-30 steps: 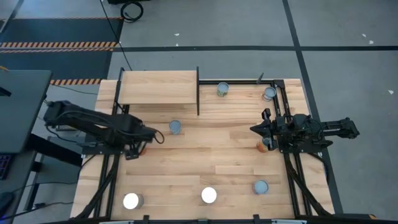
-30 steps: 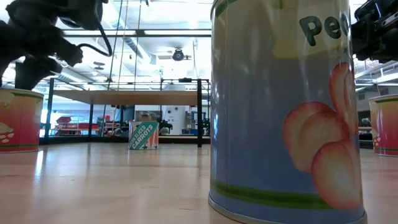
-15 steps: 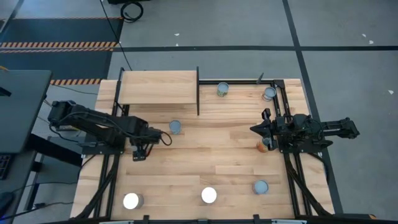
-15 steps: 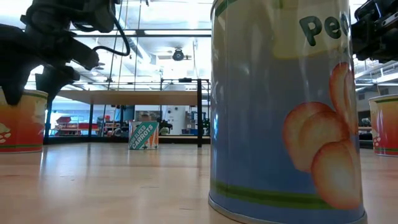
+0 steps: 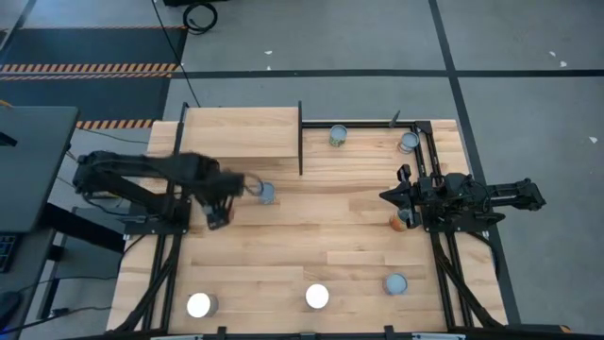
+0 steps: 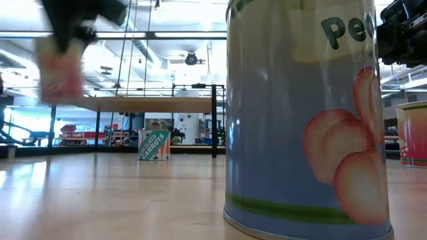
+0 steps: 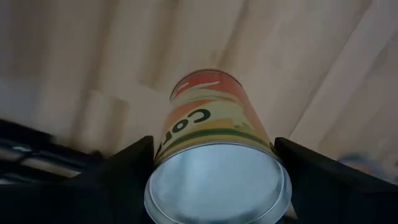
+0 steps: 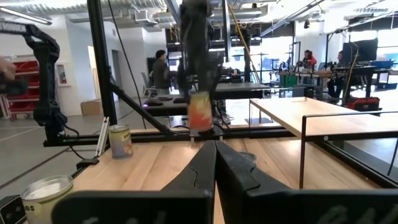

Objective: Pick and place cans onto a shelf
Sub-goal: Put the left large canned corn on the shelf

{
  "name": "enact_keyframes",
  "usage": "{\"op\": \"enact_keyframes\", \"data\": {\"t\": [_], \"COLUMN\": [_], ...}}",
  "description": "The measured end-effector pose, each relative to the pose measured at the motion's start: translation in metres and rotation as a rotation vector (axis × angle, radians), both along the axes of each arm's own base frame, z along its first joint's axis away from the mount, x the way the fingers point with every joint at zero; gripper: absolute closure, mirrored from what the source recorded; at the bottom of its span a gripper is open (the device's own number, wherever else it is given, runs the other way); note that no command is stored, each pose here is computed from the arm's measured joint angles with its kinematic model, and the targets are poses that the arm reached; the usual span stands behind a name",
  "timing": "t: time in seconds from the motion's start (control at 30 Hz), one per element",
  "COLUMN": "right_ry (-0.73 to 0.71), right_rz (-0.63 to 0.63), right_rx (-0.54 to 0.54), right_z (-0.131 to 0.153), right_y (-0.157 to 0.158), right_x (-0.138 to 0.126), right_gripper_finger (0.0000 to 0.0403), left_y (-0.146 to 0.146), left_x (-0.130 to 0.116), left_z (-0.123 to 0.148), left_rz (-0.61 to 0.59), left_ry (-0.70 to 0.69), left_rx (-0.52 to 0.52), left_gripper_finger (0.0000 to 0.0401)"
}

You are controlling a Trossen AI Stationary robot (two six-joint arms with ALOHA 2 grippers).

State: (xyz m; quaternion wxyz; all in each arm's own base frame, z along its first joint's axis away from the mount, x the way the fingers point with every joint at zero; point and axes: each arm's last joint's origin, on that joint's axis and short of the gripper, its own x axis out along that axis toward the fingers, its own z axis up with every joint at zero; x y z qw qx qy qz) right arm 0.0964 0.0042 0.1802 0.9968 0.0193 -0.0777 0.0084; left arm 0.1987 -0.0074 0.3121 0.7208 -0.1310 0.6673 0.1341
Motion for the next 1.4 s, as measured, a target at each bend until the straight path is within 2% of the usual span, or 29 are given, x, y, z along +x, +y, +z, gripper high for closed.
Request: {"op": "enact_keyframes", "data": {"t": [0.17,0.37,0.57,0.77,0.93,1.07,1.27,1.33,1.4], "right_ry": [0.000,0.000,0.000,0.000,-0.001,-0.024,-0.037,-0.037,-0.037], "right_rz": [0.000,0.000,0.000,0.000,-0.001,-0.039,-0.060,-0.060,-0.060], "right_rx": [0.000,0.000,0.000,0.000,-0.002,-0.070,-0.091,-0.091,-0.091], "right_z": [0.000,0.000,0.000,0.000,0.000,0.002,0.004,0.004,0.004], "right_y": [0.000,0.000,0.000,0.000,0.000,-0.001,-0.001,-0.001,-0.001], "right_x": [0.000,0.000,0.000,0.000,0.000,0.000,-0.001,-0.001,-0.001], "right_gripper_finger": [0.0386,0.0386,0.0386,0.0386,0.0386,0.0386,0.0386,0.0386,0.0386], "left_y": [0.038,0.096,0.149,0.172,0.179,0.180,0.185,0.192,0.197], "left_x": [-0.007,-0.028,-0.060,-0.082,-0.086,-0.086,-0.086,-0.085,-0.086], "left_z": [0.052,0.080,0.081,0.075,0.062,0.060,0.057,0.056,0.053], "left_rz": [0.120,0.245,0.418,0.529,0.496,0.463,0.404,0.426,0.441], "left_ry": [-0.098,-0.164,-0.107,-0.061,-0.020,-0.012,0.046,0.036,0.053], "left_rx": [0.104,0.178,0.229,0.223,0.180,0.167,0.210,0.238,0.220], "left_gripper_finger": [0.0092,0.0092,0.0092,0.0092,0.0092,0.0092,0.0074,0.0078,0.0090]}}
